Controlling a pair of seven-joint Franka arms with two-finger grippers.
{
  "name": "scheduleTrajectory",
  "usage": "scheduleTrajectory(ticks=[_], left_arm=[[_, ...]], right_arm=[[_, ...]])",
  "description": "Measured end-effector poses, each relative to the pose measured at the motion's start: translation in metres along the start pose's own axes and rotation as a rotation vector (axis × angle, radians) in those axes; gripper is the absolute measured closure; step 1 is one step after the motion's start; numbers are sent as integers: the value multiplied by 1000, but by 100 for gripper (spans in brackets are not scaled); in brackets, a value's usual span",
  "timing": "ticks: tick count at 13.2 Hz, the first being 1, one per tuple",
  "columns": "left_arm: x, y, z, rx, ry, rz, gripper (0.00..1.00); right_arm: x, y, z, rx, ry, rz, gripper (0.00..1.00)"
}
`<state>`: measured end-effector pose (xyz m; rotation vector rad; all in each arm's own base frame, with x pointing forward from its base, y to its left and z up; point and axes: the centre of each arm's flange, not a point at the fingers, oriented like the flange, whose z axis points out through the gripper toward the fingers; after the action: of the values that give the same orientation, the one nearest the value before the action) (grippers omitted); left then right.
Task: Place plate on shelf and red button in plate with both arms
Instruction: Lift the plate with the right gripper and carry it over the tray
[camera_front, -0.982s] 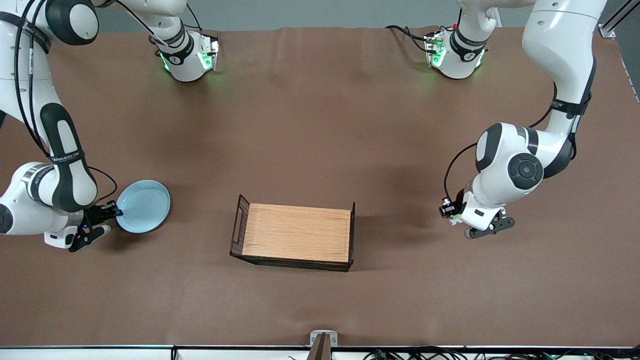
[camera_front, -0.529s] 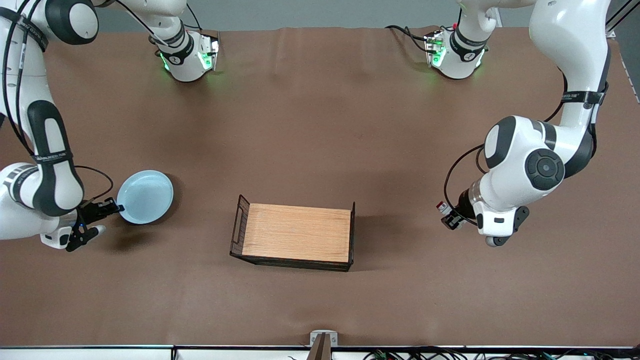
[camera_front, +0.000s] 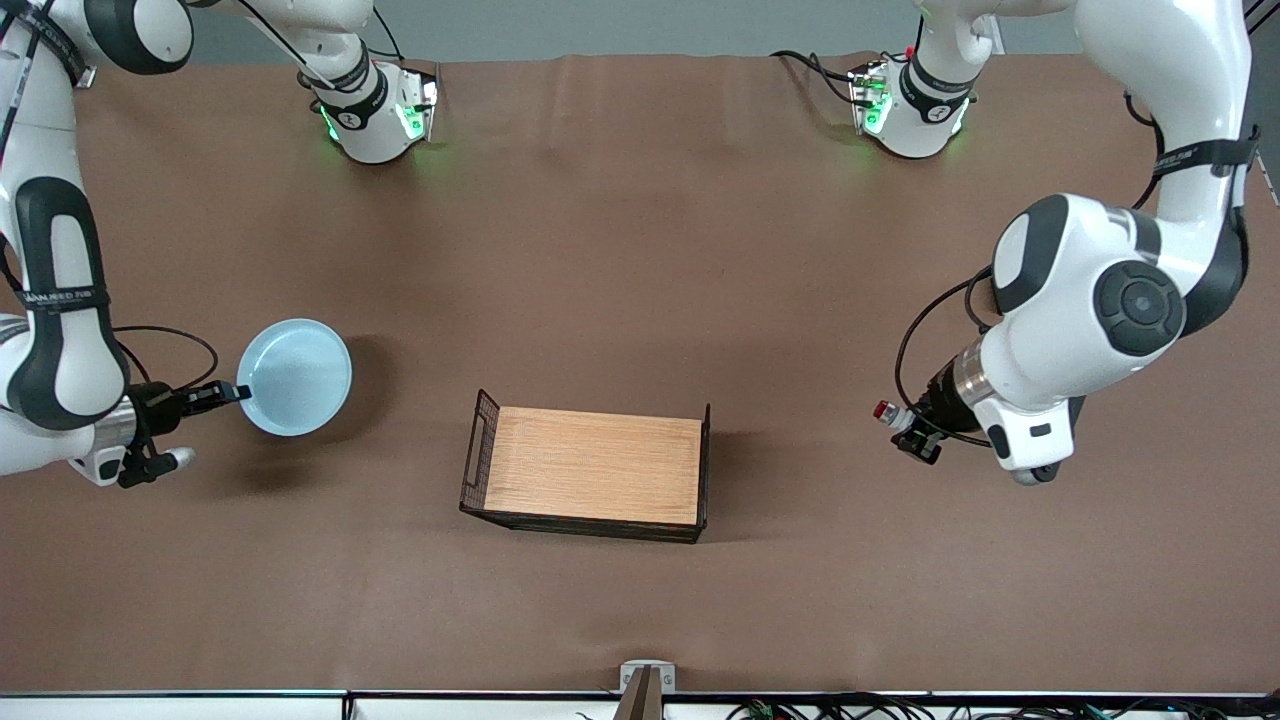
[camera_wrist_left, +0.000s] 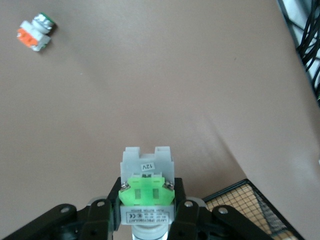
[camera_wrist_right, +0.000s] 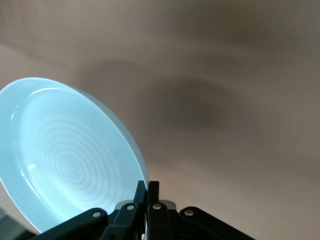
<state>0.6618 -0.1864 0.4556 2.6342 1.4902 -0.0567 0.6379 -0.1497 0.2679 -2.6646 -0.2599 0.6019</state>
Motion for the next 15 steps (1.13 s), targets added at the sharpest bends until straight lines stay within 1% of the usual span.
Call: scheduleTrajectory(ticks=[2, 5, 8, 11, 13, 15], left_arm=[[-1, 0, -19, 8, 0, -57, 59], [-2, 1, -33, 12, -1, -138, 59], [-5, 0, -38, 24, -4, -166, 59], [-8, -1, -49, 51, -9, -165, 59], [-15, -2, -58, 73, -13, -155, 59], [-23, 0, -56, 85, -16, -143, 59]], right_arm=[[-14, -27, -23, 31, -18, 80, 96], [-34, -72, -57, 30, -29, 219, 96], [-51, -125, -90, 17, -3, 382, 96], [-57, -186, -108, 9, 32, 510, 96], [-52, -234, -106, 35, 38, 585, 96], [-41, -270, -100, 80, 57, 638, 96]])
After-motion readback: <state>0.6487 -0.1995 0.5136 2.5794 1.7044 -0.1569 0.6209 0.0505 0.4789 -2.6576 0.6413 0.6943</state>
